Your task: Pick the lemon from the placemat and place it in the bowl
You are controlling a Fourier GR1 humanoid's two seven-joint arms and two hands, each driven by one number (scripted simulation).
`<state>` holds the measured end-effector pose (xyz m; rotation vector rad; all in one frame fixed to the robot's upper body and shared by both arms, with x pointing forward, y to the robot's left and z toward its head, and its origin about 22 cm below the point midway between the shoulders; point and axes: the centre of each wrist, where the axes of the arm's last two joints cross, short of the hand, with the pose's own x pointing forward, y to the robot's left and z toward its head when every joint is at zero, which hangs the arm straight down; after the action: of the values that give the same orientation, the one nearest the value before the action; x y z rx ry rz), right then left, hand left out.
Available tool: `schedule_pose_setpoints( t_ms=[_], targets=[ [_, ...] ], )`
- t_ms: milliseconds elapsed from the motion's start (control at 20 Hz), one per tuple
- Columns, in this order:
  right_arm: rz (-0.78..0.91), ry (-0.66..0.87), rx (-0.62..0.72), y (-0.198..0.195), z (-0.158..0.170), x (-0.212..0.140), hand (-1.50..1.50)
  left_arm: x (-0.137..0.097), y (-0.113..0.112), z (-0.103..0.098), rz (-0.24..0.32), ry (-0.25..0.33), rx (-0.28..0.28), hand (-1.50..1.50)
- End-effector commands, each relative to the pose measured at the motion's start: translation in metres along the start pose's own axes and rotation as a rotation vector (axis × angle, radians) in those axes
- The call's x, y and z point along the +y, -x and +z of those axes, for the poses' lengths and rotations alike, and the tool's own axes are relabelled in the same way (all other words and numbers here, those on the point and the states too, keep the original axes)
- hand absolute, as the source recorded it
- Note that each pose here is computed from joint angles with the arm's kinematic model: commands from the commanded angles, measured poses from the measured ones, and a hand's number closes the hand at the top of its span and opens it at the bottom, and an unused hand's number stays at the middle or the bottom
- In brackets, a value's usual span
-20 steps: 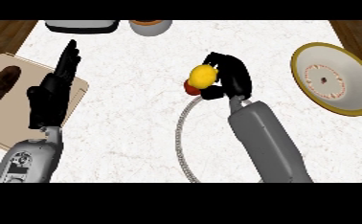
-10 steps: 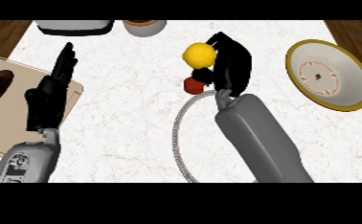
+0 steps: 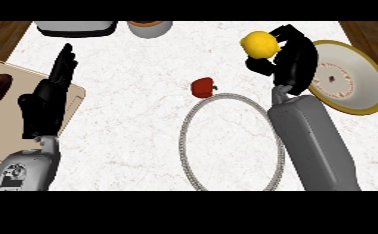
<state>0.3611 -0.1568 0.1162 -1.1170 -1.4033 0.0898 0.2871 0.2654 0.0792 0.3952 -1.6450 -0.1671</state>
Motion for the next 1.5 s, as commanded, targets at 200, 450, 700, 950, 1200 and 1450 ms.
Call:
schedule_pose_setpoints(
  t_ms=[200,450,700,950,1200,1450],
  targets=[
    [-0.074,0.175,0.02,0.083,-0.069,-0.032,1.5,-0.006,-0.001,0.006,0.022,0.013,-0.006,0.0],
    [0.108,0.244,0.023,0.122,-0.107,-0.051,1.5,-0.005,-0.01,-0.002,0.011,0.0,-0.013,0.0],
    [0.307,0.29,0.076,0.172,-0.129,-0.077,1.5,-0.005,0.02,0.004,0.003,0.023,-0.011,0.0],
    [0.364,0.298,0.098,0.198,-0.146,-0.086,1.5,-0.015,-0.004,-0.005,0.018,0.025,-0.032,0.0],
    [0.194,0.272,0.229,0.221,-0.141,-0.089,1.5,-0.026,-0.004,-0.002,0.022,0.042,-0.034,0.0],
    [0.066,0.185,0.191,0.237,-0.138,-0.096,-1.5,-0.012,0.002,-0.005,0.01,0.039,-0.04,0.0]
  ],
)
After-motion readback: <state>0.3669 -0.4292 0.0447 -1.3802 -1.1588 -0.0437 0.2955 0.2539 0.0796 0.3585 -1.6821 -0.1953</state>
